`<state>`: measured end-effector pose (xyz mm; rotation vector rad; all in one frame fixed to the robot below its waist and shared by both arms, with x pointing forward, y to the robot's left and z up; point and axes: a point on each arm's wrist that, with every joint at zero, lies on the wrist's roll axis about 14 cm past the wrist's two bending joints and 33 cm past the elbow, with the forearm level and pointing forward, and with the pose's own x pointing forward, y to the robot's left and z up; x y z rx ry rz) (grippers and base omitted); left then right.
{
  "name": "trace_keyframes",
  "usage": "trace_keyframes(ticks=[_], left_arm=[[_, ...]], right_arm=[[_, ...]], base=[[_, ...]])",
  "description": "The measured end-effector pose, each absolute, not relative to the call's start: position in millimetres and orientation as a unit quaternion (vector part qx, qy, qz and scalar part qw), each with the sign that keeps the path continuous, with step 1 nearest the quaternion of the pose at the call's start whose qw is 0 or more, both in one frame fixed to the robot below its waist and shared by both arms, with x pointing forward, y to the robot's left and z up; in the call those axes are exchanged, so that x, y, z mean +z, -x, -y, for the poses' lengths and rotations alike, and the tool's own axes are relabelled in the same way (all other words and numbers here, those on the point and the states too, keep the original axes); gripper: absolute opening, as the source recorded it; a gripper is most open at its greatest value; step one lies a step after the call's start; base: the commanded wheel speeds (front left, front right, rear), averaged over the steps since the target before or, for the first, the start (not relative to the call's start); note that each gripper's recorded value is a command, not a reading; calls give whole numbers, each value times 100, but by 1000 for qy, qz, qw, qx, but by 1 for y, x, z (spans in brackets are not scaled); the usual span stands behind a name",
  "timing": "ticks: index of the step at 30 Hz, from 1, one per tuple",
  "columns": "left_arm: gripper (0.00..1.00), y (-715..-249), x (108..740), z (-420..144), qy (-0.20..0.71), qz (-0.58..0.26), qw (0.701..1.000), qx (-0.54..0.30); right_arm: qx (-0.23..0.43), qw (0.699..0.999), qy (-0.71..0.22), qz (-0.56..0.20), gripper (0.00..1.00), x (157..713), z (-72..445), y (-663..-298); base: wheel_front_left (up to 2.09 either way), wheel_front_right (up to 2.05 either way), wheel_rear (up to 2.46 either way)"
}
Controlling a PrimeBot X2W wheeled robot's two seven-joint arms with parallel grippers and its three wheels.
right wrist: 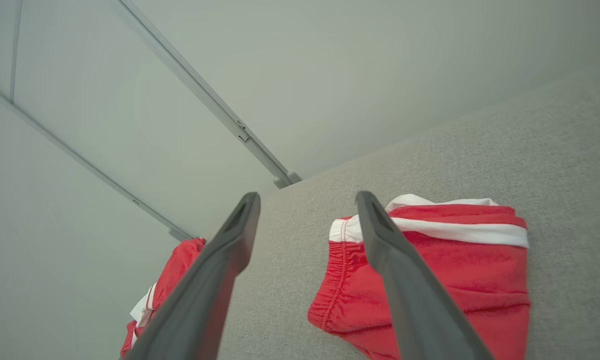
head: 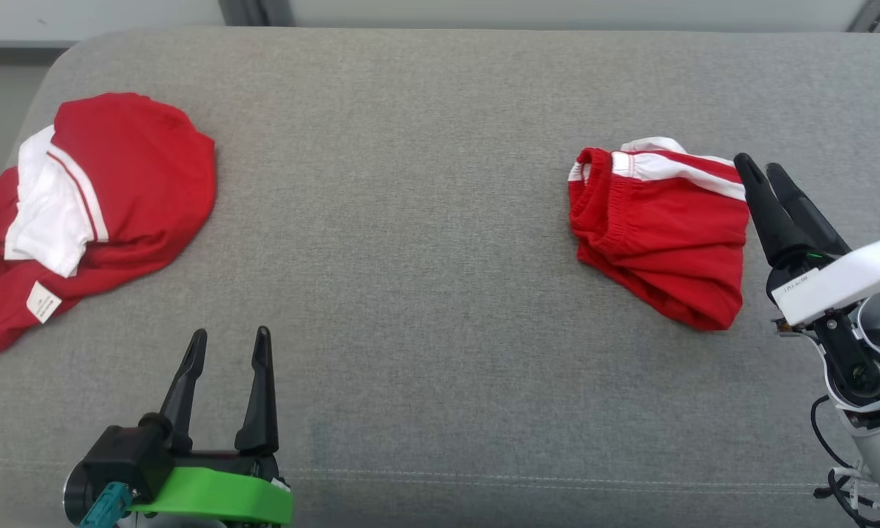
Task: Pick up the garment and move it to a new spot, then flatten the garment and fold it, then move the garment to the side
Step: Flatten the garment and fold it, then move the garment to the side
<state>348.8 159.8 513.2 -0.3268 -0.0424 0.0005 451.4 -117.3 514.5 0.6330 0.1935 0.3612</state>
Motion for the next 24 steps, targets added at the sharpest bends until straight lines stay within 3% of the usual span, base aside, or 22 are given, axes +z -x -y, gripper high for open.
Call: trace_keyframes(ticks=[10,24], left_arm=[[100,-357,518,-135,160,23,986,-50],[100,-346,512,-116,160,8,984,-80]], right_arm=[[87,984,-155,25,100,531,179,-418],[12,996,-65,-53,100,472,219,-343]], base=[[0,0,0],[0,0,0]])
